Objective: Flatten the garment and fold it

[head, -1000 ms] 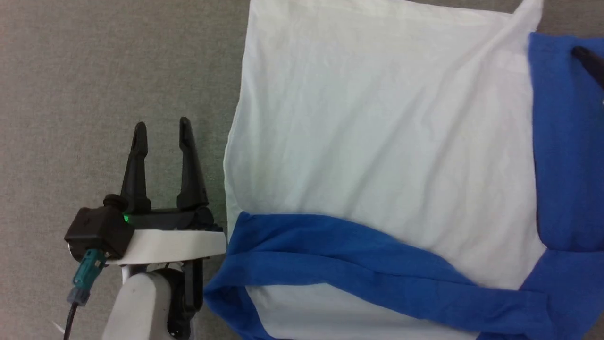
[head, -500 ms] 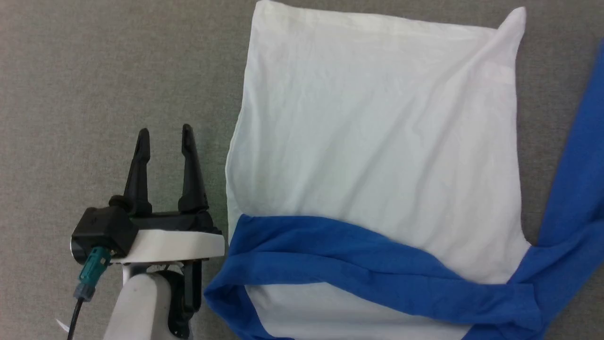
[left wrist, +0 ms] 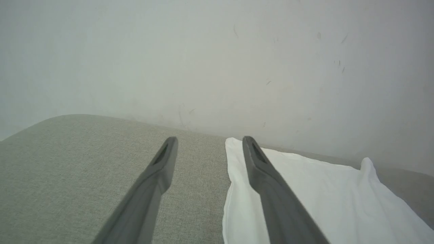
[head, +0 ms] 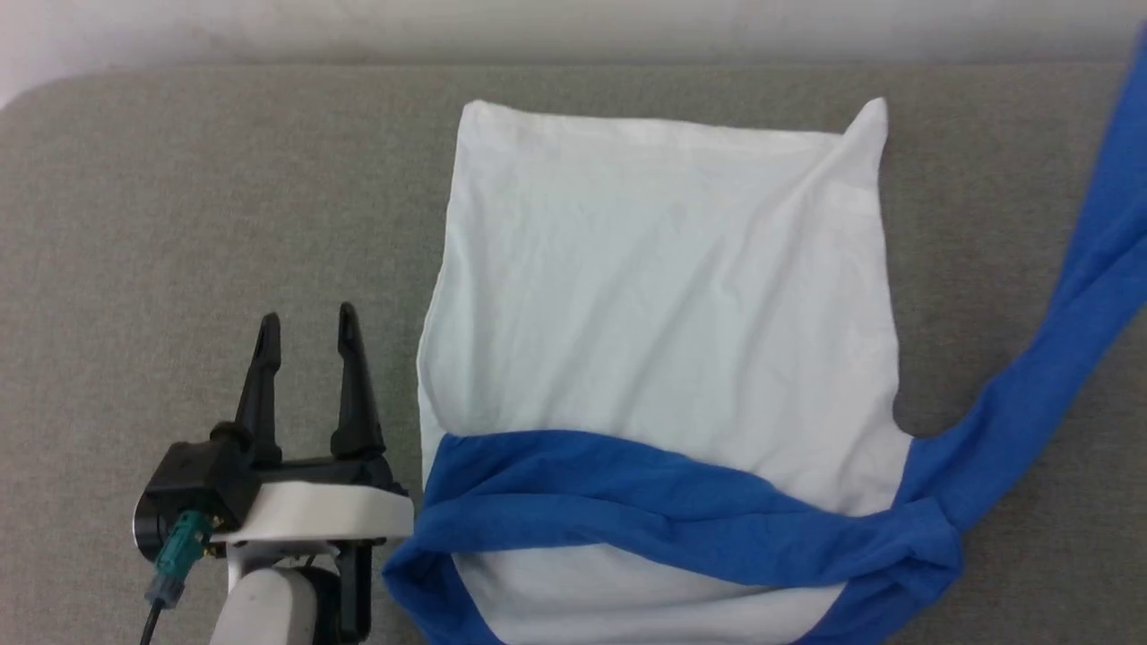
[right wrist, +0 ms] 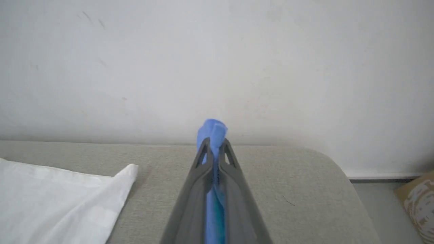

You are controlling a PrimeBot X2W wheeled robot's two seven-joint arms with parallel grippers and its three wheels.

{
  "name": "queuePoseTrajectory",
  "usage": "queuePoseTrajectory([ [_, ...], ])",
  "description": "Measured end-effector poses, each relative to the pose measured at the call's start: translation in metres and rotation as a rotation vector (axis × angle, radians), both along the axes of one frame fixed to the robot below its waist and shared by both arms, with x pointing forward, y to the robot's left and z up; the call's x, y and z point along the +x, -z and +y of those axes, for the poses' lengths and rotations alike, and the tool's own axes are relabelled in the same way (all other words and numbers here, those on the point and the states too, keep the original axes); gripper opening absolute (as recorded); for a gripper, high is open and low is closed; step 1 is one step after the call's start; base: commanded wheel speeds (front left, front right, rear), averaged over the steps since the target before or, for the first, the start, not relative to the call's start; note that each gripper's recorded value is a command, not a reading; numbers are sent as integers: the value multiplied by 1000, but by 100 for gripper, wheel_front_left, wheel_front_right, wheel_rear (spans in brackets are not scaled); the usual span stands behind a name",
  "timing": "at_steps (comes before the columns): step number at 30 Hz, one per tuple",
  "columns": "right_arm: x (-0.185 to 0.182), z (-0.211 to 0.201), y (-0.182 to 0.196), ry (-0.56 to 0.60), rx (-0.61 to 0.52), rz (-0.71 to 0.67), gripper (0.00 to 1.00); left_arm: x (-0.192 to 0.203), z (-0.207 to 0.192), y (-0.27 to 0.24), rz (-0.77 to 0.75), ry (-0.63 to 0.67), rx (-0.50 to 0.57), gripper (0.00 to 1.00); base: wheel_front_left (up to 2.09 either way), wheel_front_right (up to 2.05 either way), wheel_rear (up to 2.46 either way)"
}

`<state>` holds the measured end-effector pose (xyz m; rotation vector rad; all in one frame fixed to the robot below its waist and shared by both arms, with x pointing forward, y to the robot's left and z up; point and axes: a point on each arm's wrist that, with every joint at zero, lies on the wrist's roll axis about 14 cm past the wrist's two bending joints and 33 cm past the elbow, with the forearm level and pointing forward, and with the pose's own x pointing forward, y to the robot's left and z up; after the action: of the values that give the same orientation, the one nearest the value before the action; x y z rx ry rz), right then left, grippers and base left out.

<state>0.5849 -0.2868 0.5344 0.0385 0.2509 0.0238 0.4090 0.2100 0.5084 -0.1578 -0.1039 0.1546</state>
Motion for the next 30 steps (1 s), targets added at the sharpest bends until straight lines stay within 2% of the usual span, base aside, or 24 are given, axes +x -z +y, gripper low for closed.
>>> queuePoseTrajectory([
  [7, -38, 114, -22, -271, 46, -101, 0, -18, -2, -16, -26, 17, 3, 100, 0, 0, 0],
  [11, -75, 184, -35, -413, 141, -151, 0, -27, -7, -24, -39, 36, -3, 100, 0, 0, 0],
  [15, -117, 249, -33, -547, 231, -139, 0, -32, -13, -34, -58, 58, -4, 100, 0, 0, 0],
  [21, -181, 328, -1, -728, 326, -5, 0, -35, -18, -38, -63, 75, -6, 100, 0, 0, 0],
  [30, -257, 379, 77, -896, 363, 287, 0, -33, -19, -19, -4, 83, -9, 100, 0, 0, 0],
])
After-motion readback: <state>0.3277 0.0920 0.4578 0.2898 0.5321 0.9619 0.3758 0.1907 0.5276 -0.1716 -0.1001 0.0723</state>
